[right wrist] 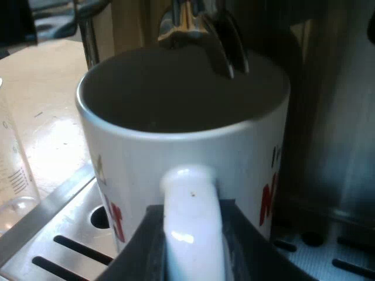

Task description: Place mug into machine

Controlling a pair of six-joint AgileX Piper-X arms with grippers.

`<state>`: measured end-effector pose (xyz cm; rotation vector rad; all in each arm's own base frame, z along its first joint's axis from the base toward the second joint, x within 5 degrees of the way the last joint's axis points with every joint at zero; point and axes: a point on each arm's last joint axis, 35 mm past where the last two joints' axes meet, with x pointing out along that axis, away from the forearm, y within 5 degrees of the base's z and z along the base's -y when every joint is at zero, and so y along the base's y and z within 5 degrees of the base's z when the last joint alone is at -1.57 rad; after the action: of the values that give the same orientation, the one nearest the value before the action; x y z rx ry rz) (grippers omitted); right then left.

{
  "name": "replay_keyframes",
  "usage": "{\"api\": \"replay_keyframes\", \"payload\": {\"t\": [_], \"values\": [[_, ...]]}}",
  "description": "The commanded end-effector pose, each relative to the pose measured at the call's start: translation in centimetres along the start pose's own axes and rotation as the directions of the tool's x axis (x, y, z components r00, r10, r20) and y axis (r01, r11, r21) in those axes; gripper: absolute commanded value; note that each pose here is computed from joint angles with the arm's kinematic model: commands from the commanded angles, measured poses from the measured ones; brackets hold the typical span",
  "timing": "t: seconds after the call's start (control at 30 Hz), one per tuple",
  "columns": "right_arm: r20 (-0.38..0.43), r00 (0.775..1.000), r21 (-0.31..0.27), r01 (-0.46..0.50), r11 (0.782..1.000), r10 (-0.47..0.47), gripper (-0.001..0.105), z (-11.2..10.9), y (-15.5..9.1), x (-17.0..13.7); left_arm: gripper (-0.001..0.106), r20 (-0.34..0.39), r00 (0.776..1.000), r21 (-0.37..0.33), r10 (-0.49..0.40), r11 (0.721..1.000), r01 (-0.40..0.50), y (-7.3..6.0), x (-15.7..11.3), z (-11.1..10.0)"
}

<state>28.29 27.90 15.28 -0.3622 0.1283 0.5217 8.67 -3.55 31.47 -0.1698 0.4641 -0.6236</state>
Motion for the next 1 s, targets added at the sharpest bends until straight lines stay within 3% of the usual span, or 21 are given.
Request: {"api": "replay_keyframes", "payload": {"t": [0.03, 0.07, 0.13, 0.23, 0.47, 0.7, 1.0], "values": [[0.019, 1.000, -0.021, 0.002, 1.000, -0.001, 0.008, 0.4, 0.1, 0.1, 0.071, 0.012, 1.000, 0.009, -0.011, 1.000, 0.011, -0.1, -0.1, 0.1], [0.018, 1.000, -0.021, 0.001, 1.000, -0.001, 0.010, 0.4, 0.1, 0.1, 0.071, 0.012, 1.000, 0.009, -0.011, 1.000, 0.011, -0.1, -0.1, 0.1], [0.018, 1.000, -0.019, 0.001, 1.000, -0.001, 0.032, 0.4, 0.1, 0.1, 0.071, 0.012, 1.000, 0.009, -0.011, 1.000, 0.011, -0.1, -0.1, 0.1], [0.019, 1.000, -0.019, -0.001, 1.000, 0.001, 0.053, 0.4, 0.1, 0.1, 0.071, 0.012, 1.000, 0.009, -0.011, 1.000, 0.011, -0.1, -0.1, 0.1], [0.023, 1.000, -0.010, 0.000, 1.000, 0.000, 0.055, 0.6, 0.0, 0.1, 0.071, 0.012, 1.000, 0.009, -0.013, 1.000, 0.013, -0.1, -0.1, 0.1], [0.056, 0.998, -0.004, 0.002, 1.000, -0.002, 0.066, 2.4, 0.2, -0.9, 0.071, 0.013, 1.000, 0.010, -0.014, 1.000, 0.013, -0.1, -0.1, 0.1], [-0.080, 0.996, 0.002, 0.039, 0.999, -0.039, 0.066, 3.4, 0.4, -2.5, 0.071, 0.012, 1.000, 0.009, -0.013, 1.000, 0.013, -0.1, -0.1, 0.1]]}}
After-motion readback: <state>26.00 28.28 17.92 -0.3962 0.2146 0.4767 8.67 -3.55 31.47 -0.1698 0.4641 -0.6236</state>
